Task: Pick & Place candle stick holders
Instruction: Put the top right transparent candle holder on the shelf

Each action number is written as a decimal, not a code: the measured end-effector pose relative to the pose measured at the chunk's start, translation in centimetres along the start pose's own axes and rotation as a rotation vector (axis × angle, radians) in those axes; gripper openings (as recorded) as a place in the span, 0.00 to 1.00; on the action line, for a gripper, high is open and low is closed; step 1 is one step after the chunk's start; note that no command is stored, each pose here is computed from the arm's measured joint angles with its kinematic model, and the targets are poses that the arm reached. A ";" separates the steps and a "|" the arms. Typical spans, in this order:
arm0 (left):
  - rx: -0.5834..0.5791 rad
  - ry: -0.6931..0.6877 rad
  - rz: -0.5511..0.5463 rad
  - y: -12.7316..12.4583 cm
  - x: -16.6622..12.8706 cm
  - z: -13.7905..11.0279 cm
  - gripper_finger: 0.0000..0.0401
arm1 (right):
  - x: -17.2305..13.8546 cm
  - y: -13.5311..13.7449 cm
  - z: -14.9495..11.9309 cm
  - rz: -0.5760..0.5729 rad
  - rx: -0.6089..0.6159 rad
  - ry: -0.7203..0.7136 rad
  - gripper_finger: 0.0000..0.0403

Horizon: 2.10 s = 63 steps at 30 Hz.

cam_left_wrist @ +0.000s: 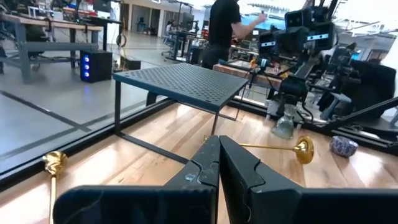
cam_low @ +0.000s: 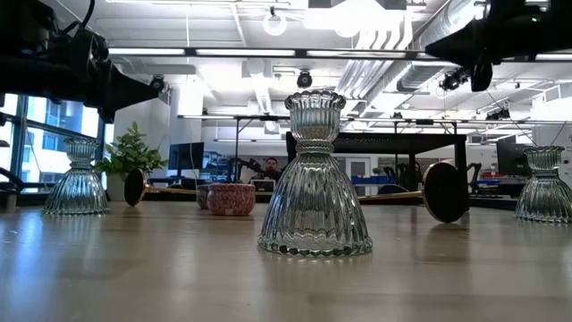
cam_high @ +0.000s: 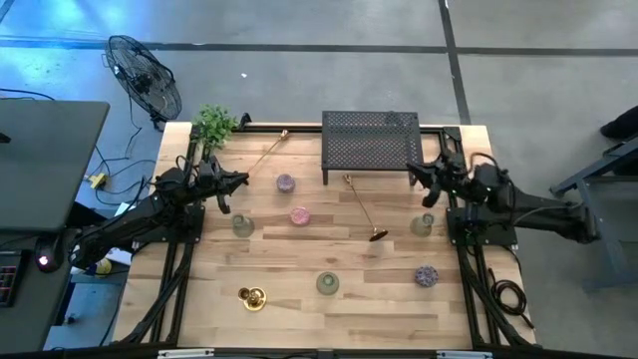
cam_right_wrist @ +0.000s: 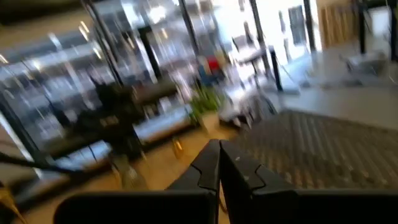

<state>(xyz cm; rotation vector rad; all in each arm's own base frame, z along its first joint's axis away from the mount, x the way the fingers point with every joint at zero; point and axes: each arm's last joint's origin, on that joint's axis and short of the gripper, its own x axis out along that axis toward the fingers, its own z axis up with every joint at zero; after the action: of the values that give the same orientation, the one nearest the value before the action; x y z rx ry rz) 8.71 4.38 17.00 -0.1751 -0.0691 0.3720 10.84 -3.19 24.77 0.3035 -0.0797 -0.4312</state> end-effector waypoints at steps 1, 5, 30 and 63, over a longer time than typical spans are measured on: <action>0.000 -0.001 0.008 0.0 0.0 0.0 0.00 | 0.4 0.2 0.5 -0.017 -0.007 0.041 0.00; 0.004 -0.001 0.032 0.1 0.0 0.0 0.00 | 1.8 0.9 1.8 -0.089 -0.048 0.230 0.00; 0.007 0.000 0.044 0.1 0.0 -0.1 0.00 | 1.3 4.8 2.5 -0.221 -0.013 0.820 0.00; 0.159 -0.008 0.138 0.4 0.0 0.0 0.00 | 0.5 6.5 -2.6 -0.678 -0.053 1.301 0.78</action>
<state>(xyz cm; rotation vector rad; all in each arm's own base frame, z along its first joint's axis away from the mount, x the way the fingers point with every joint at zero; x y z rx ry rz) 8.54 4.74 16.93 -0.0211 -0.0350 0.5138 14.27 2.89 24.31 0.5098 1.3367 -0.8279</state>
